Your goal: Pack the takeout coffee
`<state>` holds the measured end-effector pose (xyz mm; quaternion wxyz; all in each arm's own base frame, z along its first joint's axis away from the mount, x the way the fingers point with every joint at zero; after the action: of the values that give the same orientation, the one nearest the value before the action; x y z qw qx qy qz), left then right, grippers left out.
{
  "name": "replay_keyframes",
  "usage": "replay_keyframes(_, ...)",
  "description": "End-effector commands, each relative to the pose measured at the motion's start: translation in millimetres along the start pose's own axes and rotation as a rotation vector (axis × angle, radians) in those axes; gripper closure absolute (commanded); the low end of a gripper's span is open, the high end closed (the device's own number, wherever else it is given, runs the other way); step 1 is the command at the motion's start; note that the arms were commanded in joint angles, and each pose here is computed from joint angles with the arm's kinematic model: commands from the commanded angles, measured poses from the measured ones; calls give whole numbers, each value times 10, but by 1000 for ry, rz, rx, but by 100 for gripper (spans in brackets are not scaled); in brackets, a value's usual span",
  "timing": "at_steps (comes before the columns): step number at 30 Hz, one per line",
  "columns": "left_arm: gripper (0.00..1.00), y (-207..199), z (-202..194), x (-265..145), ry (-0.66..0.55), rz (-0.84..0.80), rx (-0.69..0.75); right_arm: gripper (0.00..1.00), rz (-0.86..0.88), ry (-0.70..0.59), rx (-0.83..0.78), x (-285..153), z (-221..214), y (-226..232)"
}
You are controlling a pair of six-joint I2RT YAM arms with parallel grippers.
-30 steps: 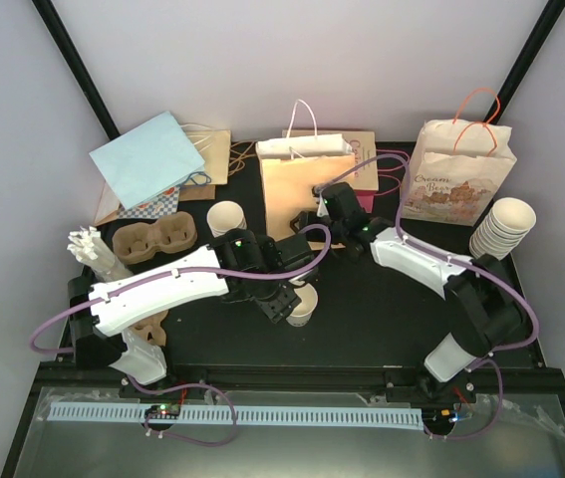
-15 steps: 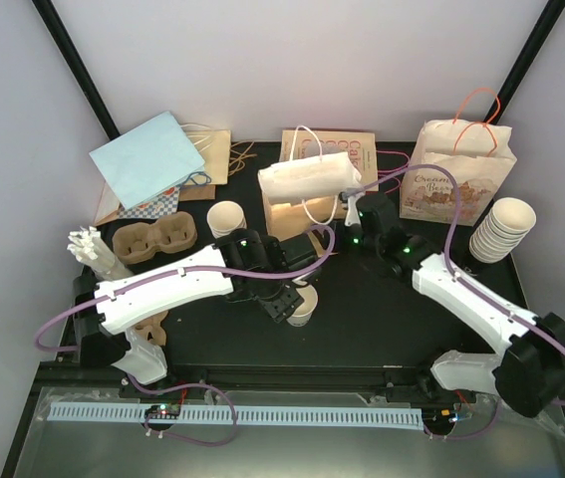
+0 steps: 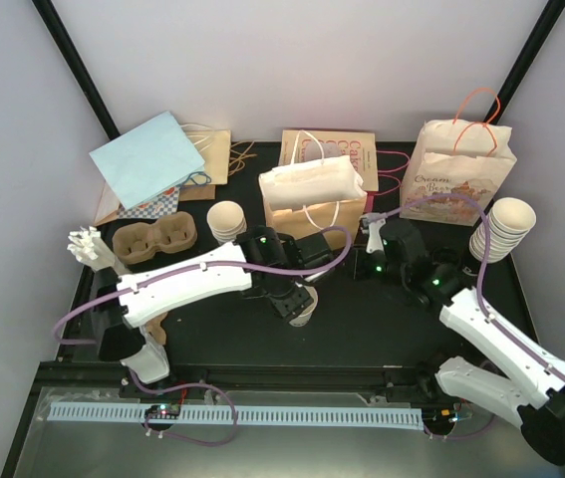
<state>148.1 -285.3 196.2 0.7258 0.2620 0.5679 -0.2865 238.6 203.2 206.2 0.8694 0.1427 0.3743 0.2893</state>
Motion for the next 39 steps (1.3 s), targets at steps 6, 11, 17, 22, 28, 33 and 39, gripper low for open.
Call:
replay_keyframes(6, 33, -142, 193, 78, 30, -22, 82, 55, -37, 11, 2, -187, -238, -137)
replay_keyframes(11, 33, -133, 226, 163, 55, -16, 99, 54, -12, 19, 13, -245, -367, -143)
replay_keyframes(17, 33, -91, 228, 232, 89, 0, 106, 54, -15, 39, 33, -247, -527, -211)
replay_keyframes(22, 33, -58, 242, 268, 109, 19, 115, 54, -13, 35, 33, -264, -534, -211)
replay_keyframes(28, 33, -31, 281, 305, 121, 27, 123, 54, -10, 41, 36, -260, -544, -207)
replay_keyframes(33, 32, 7, 281, 318, 132, 38, 130, 54, -9, 47, 38, -258, -571, -214)
replay_keyframes(39, 30, 2, 302, 377, 142, 34, 137, 54, 0, 55, 45, -248, -597, -209)
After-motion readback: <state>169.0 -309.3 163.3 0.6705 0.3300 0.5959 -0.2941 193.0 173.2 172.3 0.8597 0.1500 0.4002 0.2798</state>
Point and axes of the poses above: each gripper's point midway between its finger pads, its own x axis out along the fingers, its own y axis along the line the jaws close on, z = x × y, the point moved 1 cm from there along -x, back along the fingers, and after that the axes turned 3 degrees about -x, right-handed, at the moved point
